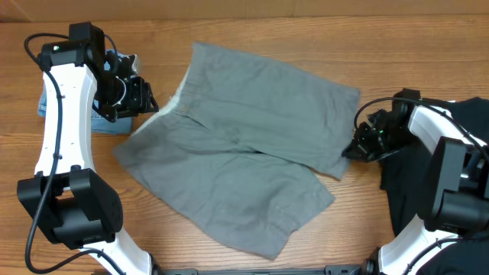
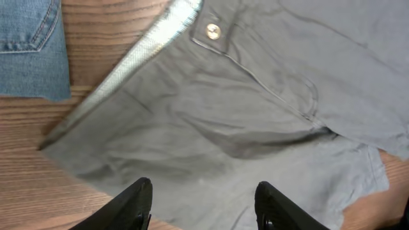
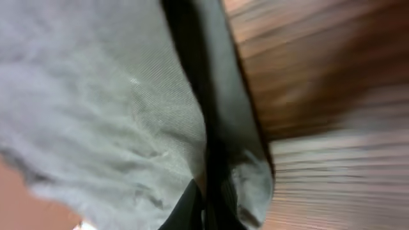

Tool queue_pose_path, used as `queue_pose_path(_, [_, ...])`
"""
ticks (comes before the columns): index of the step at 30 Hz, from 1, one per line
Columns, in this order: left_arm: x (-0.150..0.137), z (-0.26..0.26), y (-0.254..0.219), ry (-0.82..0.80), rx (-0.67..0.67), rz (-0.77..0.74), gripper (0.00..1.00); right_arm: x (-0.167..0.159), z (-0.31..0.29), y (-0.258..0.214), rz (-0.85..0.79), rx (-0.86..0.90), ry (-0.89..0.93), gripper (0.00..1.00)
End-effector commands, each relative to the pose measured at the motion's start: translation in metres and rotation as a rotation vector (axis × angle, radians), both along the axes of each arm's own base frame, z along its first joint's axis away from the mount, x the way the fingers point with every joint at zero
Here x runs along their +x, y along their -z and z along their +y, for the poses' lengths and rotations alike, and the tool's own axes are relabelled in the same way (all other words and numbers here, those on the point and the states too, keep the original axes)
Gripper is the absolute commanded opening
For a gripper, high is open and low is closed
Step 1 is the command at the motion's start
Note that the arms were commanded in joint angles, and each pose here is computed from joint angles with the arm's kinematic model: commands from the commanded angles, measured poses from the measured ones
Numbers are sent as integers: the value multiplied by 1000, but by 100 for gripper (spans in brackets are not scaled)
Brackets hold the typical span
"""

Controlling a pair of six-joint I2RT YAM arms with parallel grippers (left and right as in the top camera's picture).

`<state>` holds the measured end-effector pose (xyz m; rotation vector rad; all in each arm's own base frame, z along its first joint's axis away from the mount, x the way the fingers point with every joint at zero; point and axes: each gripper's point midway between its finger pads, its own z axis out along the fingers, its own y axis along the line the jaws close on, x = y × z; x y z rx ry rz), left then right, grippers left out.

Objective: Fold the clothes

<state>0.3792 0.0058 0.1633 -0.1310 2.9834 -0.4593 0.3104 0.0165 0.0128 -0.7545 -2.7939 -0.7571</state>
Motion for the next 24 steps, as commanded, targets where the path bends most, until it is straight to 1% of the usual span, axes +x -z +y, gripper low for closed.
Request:
queue_pose_path(1, [1,-6,-10,23,-10,-40,56,6,-18,-2,-6,-124,42,4])
queue_pose_path(2, [1,-7,-10,24,-10,-40,56,4,-18,2,2,-140,48,14])
queue_pose_path(3, [1,-7,-10,24,-10,-39,56,1,-23,5,24,-172,71,32])
queue_pose_path(4, [1,-7,-10,25,-11,-38,57,-2,-31,8,53,-222,98,35])
queue_pose_path(6, [-1,-7,-10,25,-12,-32,59,-4,-45,6,89,-281,161,33])
queue_pose_path(7, [-1,-8,-10,26,-12,-31,60,2,-49,0,79,-270,177,25])
queue_pose_path(8, [-1,-9,-10,28,-17,-33,60,6,-50,-7,67,-256,189,24])
queue_pose_path(10, [3,-18,-13,76,-50,-64,57,22,-52,-27,6,-217,193,24])
queue_pose_path(11, [8,-28,-14,144,-60,-103,54,31,-50,-40,-47,-197,171,24])
queue_pose_path(13, [16,-42,-13,229,-41,-148,55,50,-43,-72,-174,-157,117,26])
queue_pose_path(15, [24,-53,-8,308,-3,-183,57,62,-35,-101,-275,-131,76,28])
queue_pose_path(18, [41,-74,7,416,40,-227,56,69,-20,-144,-405,-91,37,31])
queue_pose_path(20, [51,-87,20,470,42,-246,47,67,-10,-171,-485,-63,10,32])
queue_pose_path(21, [58,-93,30,492,55,-249,40,65,-6,-181,-513,-50,4,33])
queue_pose_path(22, [69,-97,47,505,88,-252,29,61,1,-196,-551,-27,-6,33])
queue_pose_path(24, [88,-105,76,519,104,-264,16,51,10,-216,-597,-13,-21,34])
